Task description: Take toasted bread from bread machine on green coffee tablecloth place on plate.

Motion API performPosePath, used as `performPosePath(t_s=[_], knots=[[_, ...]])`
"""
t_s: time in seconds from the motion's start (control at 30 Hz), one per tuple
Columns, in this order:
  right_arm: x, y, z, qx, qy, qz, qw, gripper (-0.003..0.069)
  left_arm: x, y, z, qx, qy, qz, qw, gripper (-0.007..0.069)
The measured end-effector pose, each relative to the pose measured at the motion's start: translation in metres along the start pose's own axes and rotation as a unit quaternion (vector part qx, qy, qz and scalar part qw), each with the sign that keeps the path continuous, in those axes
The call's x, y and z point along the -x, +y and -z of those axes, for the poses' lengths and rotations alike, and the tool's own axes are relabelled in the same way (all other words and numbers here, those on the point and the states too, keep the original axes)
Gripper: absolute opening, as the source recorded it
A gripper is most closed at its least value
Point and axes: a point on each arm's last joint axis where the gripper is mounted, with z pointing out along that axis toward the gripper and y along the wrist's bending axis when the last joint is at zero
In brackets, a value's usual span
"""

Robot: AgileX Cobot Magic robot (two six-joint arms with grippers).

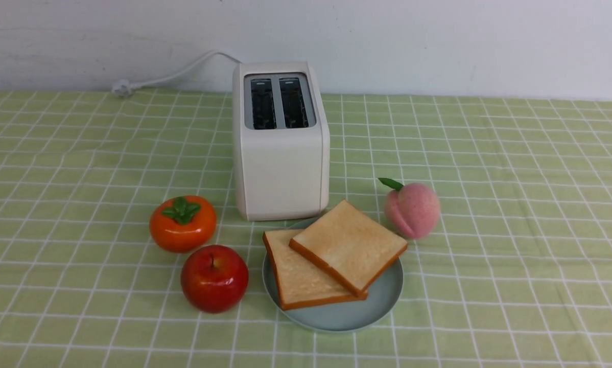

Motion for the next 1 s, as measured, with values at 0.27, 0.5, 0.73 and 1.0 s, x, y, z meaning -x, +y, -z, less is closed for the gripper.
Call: performPosePath(t_s=[0.27,0.5,0.73,1.0], knots=[[0.0000,0.0000,0.0000,0.000,0.000,0.000,1.000,0.0003,-0.0001,0.0000,0.0000,0.000,0.000,0.000,1.000,-0.0013],[0.0000,0.0000,0.0000,0.000,0.000,0.000,1.000,0.0007,-0.0001,0.0000,0.0000,0.000,0.001,0.000,1.000,-0.0013],[0.0000,0.0000,0.0000,0.000,0.000,0.000,1.000,0.0013,-0.0001,0.0000,0.0000,0.000,0.001,0.000,1.000,-0.0013],[0.0000,0.0000,0.0000,0.000,0.000,0.000,1.000,0.0022,-0.0002,0.0000,0.0000,0.000,0.001,0.001,1.000,-0.0009]])
